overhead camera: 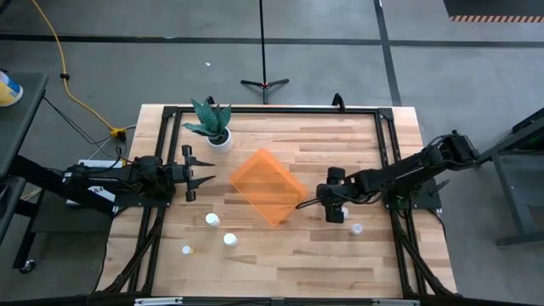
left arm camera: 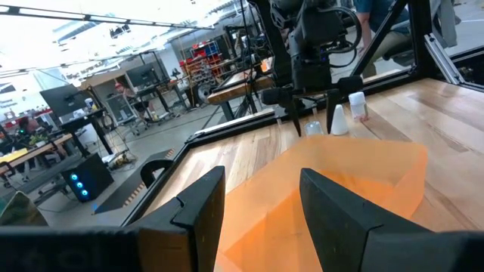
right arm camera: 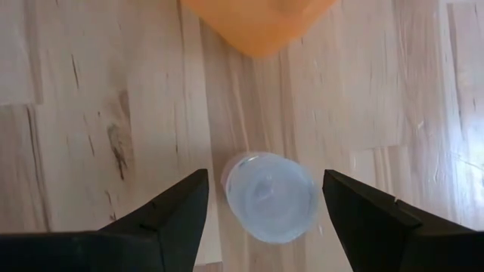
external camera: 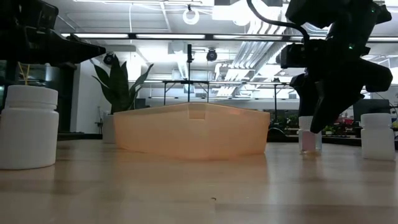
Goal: Pick and place pill bottles into a basket
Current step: Put the top transparent pill bottle into the transparent orange bin
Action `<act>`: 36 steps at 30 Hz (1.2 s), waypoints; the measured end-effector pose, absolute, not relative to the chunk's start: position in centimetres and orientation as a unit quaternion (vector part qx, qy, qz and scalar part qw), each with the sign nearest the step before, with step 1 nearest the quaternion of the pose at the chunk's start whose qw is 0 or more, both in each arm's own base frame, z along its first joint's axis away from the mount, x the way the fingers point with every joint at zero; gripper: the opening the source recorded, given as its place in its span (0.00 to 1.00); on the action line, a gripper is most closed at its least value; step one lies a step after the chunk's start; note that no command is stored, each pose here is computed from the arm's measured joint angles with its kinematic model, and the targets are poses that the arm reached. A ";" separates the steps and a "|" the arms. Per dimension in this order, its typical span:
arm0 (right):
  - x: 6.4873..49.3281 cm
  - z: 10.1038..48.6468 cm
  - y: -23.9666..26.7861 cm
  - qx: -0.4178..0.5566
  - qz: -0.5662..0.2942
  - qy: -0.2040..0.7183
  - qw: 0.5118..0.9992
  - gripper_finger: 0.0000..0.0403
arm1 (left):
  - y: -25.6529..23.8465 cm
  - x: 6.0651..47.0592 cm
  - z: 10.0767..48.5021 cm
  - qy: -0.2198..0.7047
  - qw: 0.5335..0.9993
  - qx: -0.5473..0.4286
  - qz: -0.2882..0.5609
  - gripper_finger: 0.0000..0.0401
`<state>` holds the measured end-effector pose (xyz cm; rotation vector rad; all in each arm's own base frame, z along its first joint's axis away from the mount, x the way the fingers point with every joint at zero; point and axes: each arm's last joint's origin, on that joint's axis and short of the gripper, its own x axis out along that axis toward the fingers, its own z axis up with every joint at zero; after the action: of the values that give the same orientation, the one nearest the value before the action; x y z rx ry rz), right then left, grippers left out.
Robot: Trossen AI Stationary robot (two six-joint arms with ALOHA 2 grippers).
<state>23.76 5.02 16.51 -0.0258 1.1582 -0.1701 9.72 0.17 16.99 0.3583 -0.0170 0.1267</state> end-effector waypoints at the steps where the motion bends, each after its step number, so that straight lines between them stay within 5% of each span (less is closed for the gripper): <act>1: 23.7 16.5 5.0 -0.012 -0.081 0.547 0.833 0.62 | 0.2 9.7 17.0 -0.008 0.982 0.178 0.063 0.52; 18: 23.7 16.5 5.0 -0.012 -0.080 0.550 0.831 0.32 | 0.2 9.7 17.0 -0.008 0.982 0.178 0.063 0.52; 27: 25.9 20.6 5.8 0.003 -0.038 0.520 0.854 0.33 | 0.2 9.7 17.0 -0.009 0.982 0.178 0.063 0.52; 36: 29.3 25.8 4.9 -0.017 -0.030 0.389 0.920 0.34 | 0.2 9.7 17.0 -0.009 0.982 0.178 0.063 0.52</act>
<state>29.31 4.94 25.84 -0.0357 0.8003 -0.0607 9.72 0.17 17.00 0.3579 -0.0174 0.1269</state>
